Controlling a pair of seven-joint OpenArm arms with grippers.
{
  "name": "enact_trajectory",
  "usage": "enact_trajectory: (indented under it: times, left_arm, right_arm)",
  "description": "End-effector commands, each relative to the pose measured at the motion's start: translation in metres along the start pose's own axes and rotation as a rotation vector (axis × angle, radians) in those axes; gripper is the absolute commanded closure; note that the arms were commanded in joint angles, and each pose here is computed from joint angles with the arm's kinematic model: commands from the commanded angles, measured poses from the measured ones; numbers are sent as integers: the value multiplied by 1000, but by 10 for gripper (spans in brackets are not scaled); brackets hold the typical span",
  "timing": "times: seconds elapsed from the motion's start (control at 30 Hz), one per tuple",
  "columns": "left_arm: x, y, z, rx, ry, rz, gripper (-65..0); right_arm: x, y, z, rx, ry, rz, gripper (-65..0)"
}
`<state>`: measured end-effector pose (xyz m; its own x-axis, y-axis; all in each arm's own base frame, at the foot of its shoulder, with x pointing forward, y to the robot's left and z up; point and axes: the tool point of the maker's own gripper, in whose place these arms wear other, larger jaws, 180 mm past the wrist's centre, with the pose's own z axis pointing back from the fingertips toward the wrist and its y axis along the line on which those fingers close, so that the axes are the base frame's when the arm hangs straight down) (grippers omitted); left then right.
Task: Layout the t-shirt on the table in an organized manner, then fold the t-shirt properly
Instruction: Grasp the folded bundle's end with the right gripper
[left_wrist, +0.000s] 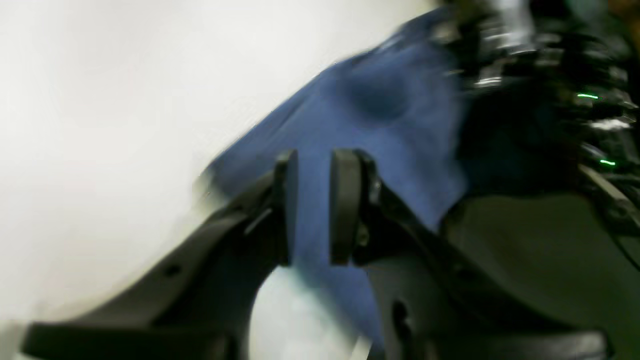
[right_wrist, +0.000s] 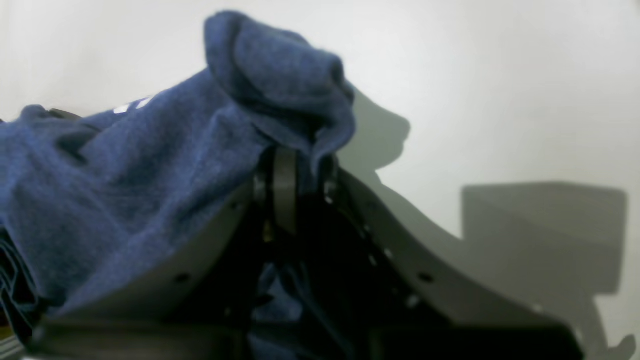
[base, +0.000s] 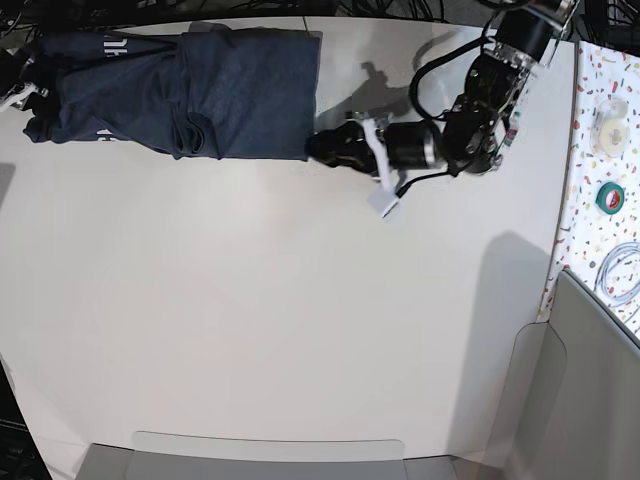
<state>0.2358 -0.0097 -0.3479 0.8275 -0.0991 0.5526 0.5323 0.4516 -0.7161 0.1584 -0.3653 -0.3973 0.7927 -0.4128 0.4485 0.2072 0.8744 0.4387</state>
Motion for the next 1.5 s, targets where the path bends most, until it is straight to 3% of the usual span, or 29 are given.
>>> enact_trajectory:
  times: [0.0,0.1,0.23,0.37,0.67,1.0,1.13,1.47]
  left_arm:
    - [12,1,11,3,-54,-7,-59]
    - [-21,28,38,92,-33,75,0]
    - [-80,56,56,207,66,165,0]
    - [-118,67,63,286,151,177,0]
    - [-130,55,48,256,154,203,0]
    - [-139,53,50,255,184,216,0]
    - [-139,54,49,254,184,216,0]
    - [-137,56,49,258,178,218,0]
  right_arm:
    - [-39,-13,-1,-68,178,0,0]
    - [-29,-8,-1,-67,157,29,0]
    - [-9,3,5,-79,115,106,0]
    - [4,12,9,-85,84,159,0]
    - [18,54,6,-50,-9,246,0]
    - [44,135,29,-35,-182,468,0]
    - [38,174,15,69,-165,546,0]
    - [6,269,-25,370,-124,573,0]
